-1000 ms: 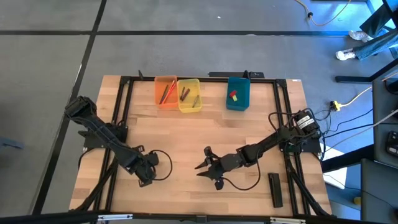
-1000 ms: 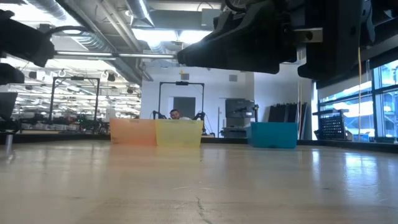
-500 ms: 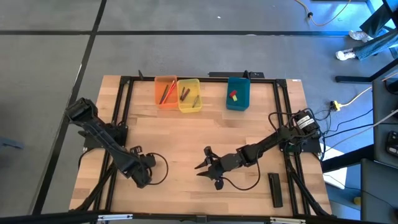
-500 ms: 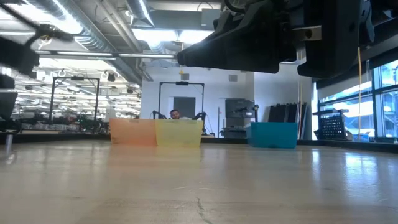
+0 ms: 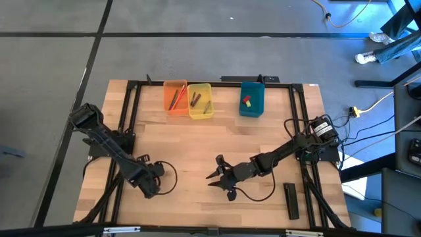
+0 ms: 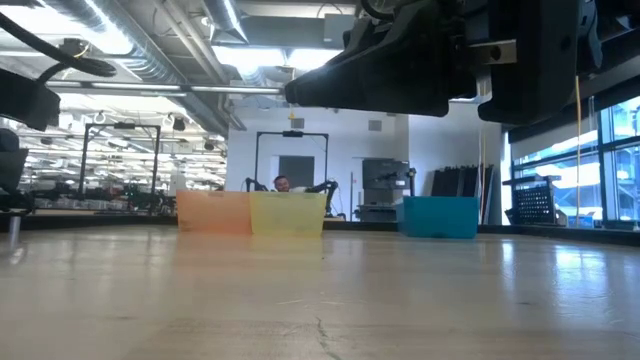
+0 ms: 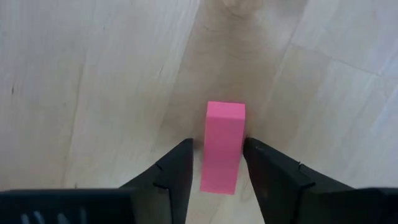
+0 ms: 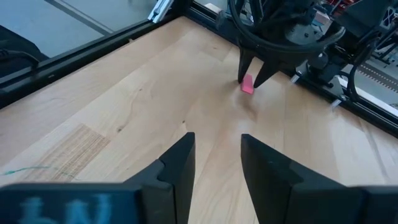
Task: Sort crayons/erasers/pens/pencils in bins
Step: Put the pink eraser into the blue bin
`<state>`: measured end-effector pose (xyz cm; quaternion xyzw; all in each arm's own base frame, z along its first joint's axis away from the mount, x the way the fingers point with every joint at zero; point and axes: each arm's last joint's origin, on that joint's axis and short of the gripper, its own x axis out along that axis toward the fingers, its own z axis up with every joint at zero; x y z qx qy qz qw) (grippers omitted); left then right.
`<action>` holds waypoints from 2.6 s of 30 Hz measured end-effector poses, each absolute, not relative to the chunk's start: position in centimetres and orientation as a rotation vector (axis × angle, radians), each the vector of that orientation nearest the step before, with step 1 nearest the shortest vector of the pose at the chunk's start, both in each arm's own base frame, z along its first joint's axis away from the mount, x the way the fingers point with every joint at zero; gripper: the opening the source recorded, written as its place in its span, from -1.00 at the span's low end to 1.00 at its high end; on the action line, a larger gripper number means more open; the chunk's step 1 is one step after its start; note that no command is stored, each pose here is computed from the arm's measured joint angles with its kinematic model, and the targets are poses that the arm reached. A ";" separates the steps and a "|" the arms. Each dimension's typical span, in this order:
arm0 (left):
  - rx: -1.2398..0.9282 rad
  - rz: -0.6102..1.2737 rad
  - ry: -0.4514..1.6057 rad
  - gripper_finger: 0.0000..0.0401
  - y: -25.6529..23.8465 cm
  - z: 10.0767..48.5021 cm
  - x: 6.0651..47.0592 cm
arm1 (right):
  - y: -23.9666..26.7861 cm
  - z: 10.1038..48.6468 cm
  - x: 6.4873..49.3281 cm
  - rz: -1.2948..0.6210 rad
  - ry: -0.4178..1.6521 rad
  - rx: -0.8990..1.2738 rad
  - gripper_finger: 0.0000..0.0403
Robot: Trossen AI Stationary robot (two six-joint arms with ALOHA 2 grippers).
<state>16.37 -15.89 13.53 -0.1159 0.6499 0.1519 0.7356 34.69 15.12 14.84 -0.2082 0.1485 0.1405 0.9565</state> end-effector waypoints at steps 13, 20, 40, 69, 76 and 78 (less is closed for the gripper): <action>-0.241 0.352 1.379 -0.38 -15.9 13.5 16.5 | 15.1 14.8 34.7 0.285 0.301 -0.422 -0.35; -0.229 0.357 1.336 -0.38 -15.9 13.5 16.7 | 15.1 14.9 34.7 0.284 0.298 -0.420 -0.35; -0.283 0.375 1.149 -0.38 -15.3 13.6 19.0 | 14.3 14.9 35.1 0.250 0.309 -0.354 -0.35; -0.439 0.193 1.040 -0.38 -12.4 15.8 23.3 | 14.3 14.9 35.0 0.245 0.315 -0.311 -0.35; -0.537 0.351 1.258 -0.38 -11.2 15.8 21.0 | 14.4 15.1 35.1 0.227 0.304 -0.204 -0.35; -0.549 0.366 1.278 -0.38 -11.0 16.3 20.5 | 14.4 15.2 35.2 0.222 0.296 -0.169 -0.35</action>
